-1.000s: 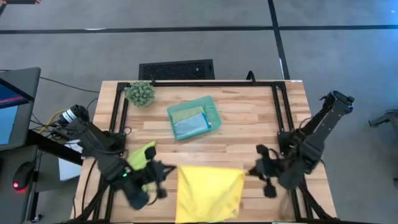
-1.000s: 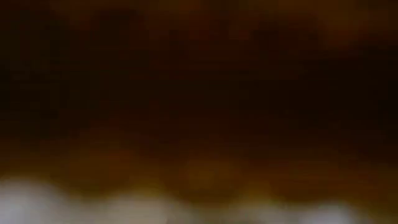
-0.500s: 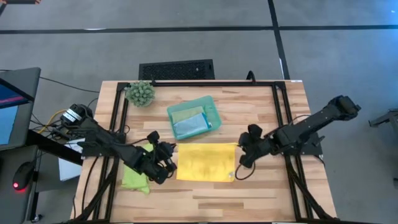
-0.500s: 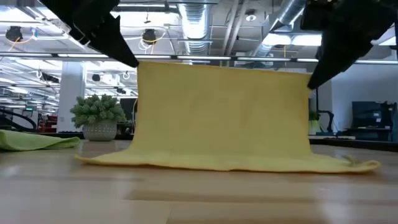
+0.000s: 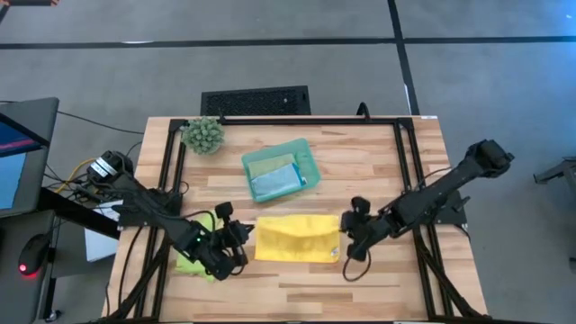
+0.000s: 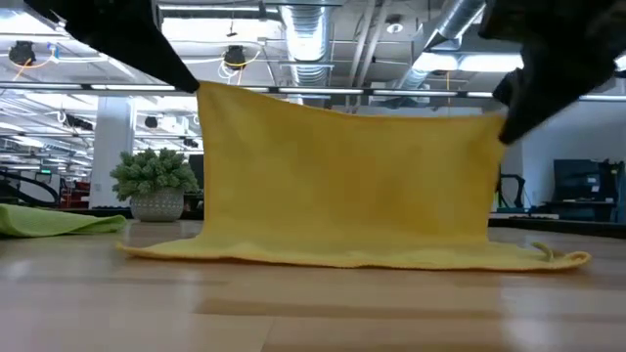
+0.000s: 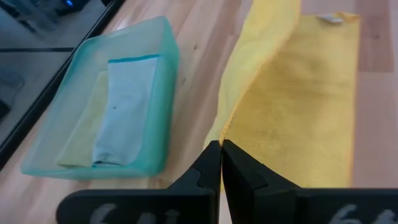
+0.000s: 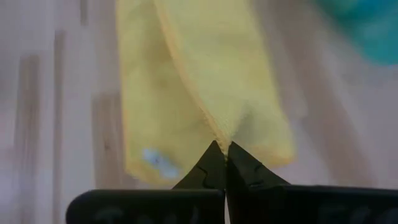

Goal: Fold microfiber towels
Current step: Fold the yellow towel

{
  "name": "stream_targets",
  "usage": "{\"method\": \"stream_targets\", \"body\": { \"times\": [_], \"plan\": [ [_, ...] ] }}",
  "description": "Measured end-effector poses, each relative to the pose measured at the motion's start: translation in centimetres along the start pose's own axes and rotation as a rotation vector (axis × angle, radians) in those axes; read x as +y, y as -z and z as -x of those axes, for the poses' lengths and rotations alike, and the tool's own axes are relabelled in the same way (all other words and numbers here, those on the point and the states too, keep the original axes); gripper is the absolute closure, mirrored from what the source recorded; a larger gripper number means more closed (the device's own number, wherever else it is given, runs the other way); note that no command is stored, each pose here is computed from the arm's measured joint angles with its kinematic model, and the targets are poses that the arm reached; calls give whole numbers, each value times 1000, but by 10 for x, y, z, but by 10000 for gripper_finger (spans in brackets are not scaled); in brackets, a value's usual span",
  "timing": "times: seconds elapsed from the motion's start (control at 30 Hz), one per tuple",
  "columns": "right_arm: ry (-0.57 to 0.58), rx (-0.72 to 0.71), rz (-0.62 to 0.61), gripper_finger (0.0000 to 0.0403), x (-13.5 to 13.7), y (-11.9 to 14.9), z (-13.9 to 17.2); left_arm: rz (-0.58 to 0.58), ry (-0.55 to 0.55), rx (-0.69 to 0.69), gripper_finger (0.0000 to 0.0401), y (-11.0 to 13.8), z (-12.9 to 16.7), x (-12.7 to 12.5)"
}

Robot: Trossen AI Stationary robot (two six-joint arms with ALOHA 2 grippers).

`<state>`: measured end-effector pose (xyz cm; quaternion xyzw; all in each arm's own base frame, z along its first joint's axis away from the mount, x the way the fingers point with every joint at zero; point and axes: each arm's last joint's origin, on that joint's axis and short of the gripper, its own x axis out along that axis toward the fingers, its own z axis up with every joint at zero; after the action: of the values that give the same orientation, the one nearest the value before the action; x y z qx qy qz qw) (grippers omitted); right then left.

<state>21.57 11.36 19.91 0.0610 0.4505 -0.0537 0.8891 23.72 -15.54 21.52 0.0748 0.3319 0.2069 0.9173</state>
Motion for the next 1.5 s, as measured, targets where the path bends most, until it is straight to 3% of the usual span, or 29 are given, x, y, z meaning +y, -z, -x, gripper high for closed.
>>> {"method": "stream_targets", "body": {
  "times": [0.17,0.33,0.43,0.6,0.7,0.8,1.07,1.37,1.5],
  "plan": [
    [24,95,63,388,10,10,-24,-5,7,4,401,3,2,-1],
    [117,154,68,386,1,13,-37,5,-15,48,401,1,-7,7],
    [267,156,38,392,-13,8,-36,16,-102,22,401,-3,-15,15],
    [580,54,-2,390,-35,-10,-19,10,-338,-78,401,-13,-29,35],
    [632,-4,-31,384,-44,-21,-14,23,-425,-85,401,-17,-38,46],
    [590,12,-44,384,-48,-25,-16,35,-422,-50,401,-18,-44,52],
    [482,75,11,387,-27,-15,-26,24,-204,77,401,-9,-37,39],
    [206,166,105,388,19,5,-50,-12,-4,165,401,9,-31,3],
    [181,229,148,386,32,14,-60,-36,52,164,401,18,-34,-16]
  ]
}}
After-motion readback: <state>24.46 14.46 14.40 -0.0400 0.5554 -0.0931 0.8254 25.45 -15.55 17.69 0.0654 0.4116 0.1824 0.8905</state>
